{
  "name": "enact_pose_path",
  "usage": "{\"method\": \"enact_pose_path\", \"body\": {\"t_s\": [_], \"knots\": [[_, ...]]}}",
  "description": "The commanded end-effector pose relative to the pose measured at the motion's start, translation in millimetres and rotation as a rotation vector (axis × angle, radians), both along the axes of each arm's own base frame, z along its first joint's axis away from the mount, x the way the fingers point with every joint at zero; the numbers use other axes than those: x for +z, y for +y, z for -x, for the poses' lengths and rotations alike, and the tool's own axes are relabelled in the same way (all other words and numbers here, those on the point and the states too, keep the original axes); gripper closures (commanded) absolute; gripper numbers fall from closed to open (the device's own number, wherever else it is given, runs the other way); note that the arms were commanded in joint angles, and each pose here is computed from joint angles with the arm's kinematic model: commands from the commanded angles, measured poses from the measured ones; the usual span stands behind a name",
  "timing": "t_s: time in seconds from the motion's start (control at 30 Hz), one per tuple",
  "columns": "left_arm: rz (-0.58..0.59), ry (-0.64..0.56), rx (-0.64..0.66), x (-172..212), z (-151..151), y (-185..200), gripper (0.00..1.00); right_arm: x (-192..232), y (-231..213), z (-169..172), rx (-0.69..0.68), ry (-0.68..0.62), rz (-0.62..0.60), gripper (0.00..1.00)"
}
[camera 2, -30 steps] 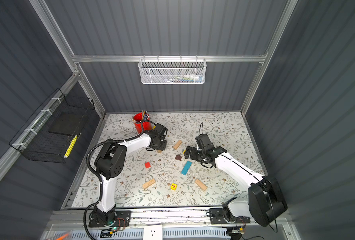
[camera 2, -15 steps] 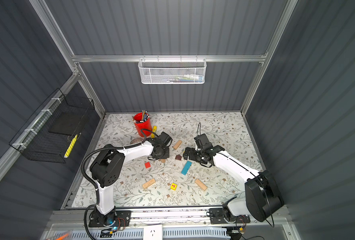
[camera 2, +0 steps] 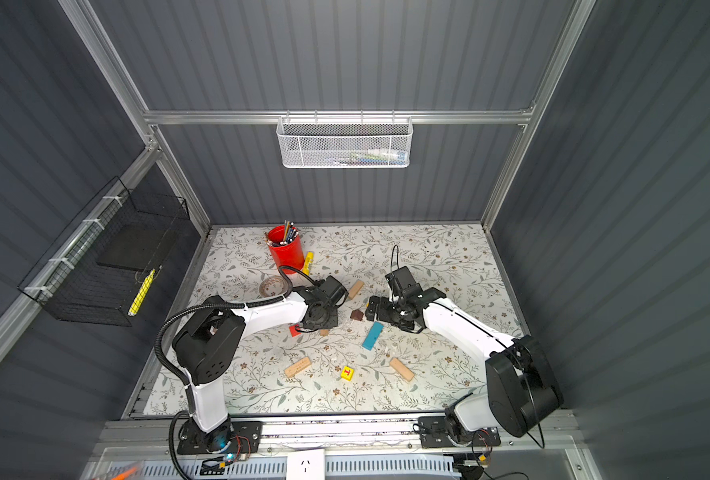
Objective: Build the wood block tower
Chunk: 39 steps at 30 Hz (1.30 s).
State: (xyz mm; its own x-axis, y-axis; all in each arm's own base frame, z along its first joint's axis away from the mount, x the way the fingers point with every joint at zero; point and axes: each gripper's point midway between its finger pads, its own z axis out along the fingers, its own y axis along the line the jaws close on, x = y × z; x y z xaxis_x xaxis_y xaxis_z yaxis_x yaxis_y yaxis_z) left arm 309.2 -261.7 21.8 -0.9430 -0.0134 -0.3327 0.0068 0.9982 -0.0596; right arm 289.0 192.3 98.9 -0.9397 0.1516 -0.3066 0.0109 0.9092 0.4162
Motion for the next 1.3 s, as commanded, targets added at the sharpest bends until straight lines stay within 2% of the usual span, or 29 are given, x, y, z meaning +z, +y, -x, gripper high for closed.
{"method": "enact_pose_path", "body": {"t_s": [0.0, 0.33, 0.43, 0.53, 0.83, 1.03, 1.2, 1.27], "knots": [[-0.067, 0.107, -0.001, -24, 26, 18, 0.67, 0, 0, -3, -0.027, 0.024, 0.028, 0.01], [0.000, 0.012, -0.014, 16, 18, 15, 0.51, 11, 0, -14, -0.085, 0.008, 0.061, 0.01], [0.014, -0.054, -0.028, 37, 15, 19, 0.49, 12, 2, -22, -0.099, 0.012, 0.079, 0.01], [0.011, -0.122, -0.048, 53, 10, 26, 0.42, 15, 4, -33, -0.115, 0.008, 0.096, 0.02], [0.061, -0.212, -0.070, 75, -4, 36, 0.26, 10, 19, -70, -0.166, -0.010, 0.131, 0.06], [0.118, -0.245, -0.067, 85, -15, 45, 0.15, 2, 30, -93, -0.196, -0.021, 0.162, 0.13], [0.131, -0.262, -0.076, 91, -18, 50, 0.01, -6, 40, -104, -0.218, -0.027, 0.187, 0.22], [0.128, -0.264, -0.083, 90, -19, 52, 0.00, -12, 44, -107, -0.228, -0.024, 0.208, 0.24]]}}
